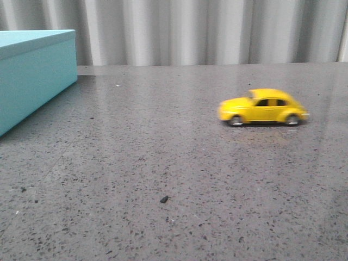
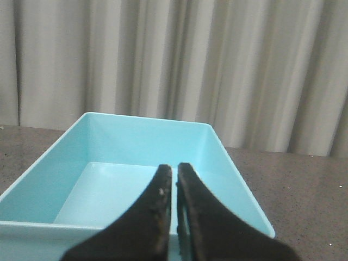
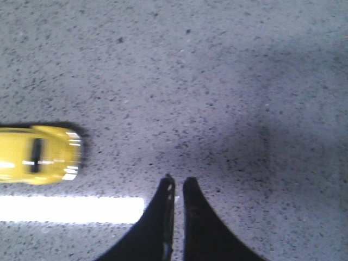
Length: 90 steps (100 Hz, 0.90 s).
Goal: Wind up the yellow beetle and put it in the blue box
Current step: 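Lift the right gripper off the beetle, letting it roll toward the box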
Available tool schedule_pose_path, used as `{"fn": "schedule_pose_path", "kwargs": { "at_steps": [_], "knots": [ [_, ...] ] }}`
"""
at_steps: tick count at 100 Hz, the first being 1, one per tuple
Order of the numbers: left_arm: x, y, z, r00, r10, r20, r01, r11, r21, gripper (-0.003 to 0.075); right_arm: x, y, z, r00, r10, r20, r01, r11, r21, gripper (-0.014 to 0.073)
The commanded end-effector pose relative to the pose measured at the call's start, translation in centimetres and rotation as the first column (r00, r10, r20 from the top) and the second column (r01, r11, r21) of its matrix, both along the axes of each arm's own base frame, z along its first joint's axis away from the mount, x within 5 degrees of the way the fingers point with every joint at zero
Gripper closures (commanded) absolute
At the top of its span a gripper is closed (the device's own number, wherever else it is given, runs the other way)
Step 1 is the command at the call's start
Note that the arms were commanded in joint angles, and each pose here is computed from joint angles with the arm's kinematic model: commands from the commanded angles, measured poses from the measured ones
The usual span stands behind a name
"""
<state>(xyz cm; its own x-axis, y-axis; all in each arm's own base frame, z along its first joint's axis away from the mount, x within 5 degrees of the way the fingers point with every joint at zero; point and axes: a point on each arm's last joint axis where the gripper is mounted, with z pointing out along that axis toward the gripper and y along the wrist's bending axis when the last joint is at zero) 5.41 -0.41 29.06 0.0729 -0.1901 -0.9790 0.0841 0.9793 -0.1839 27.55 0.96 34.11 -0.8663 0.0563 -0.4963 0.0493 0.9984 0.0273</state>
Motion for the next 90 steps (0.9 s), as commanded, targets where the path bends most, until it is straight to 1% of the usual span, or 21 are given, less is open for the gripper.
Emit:
{"fn": "schedule_pose_path", "kwargs": {
  "at_steps": [1,21,50,62,76,83,90],
  "knots": [
    [-0.1,0.0,1.7,0.997,0.004,0.083,-0.003,1.000,-0.017,0.0741,-0.4,0.8,1.9,0.995,0.031,0.099,-0.032,0.999,0.004,0.0636],
    [-0.1,0.0,1.7,0.997,0.004,0.083,-0.003,1.000,-0.017,0.0741,-0.3,2.1,2.1,0.989,0.080,0.127,-0.082,0.997,0.005,0.0636],
    [-0.1,0.0,1.7,0.997,0.004,0.083,-0.003,1.000,-0.017,0.0741,-0.4,2.4,2.4,0.983,0.090,0.158,-0.092,0.996,0.006,0.0636],
    [-0.1,0.0,1.7,0.997,0.004,0.083,-0.003,1.000,-0.017,0.0741,-0.9,2.4,3.4,0.971,0.090,0.223,-0.094,0.996,0.008,0.0636],
    [-0.1,0.0,1.7,0.997,0.003,0.081,-0.002,1.000,-0.019,0.0741,-2.3,2.2,5.4,0.943,0.087,0.322,-0.096,0.995,0.012,0.0636],
    [-0.2,0.0,1.9,0.998,0.002,0.066,0.000,1.000,-0.018,0.0741,-3.3,2.0,6.6,0.919,0.092,0.384,-0.102,0.995,0.007,0.0636],
    [-0.1,0.0,2.3,1.000,-0.002,0.026,0.002,1.000,-0.014,0.0741,-4.6,1.9,8.0,0.887,0.090,0.454,-0.105,0.994,0.007,0.0636]
  ]
}}
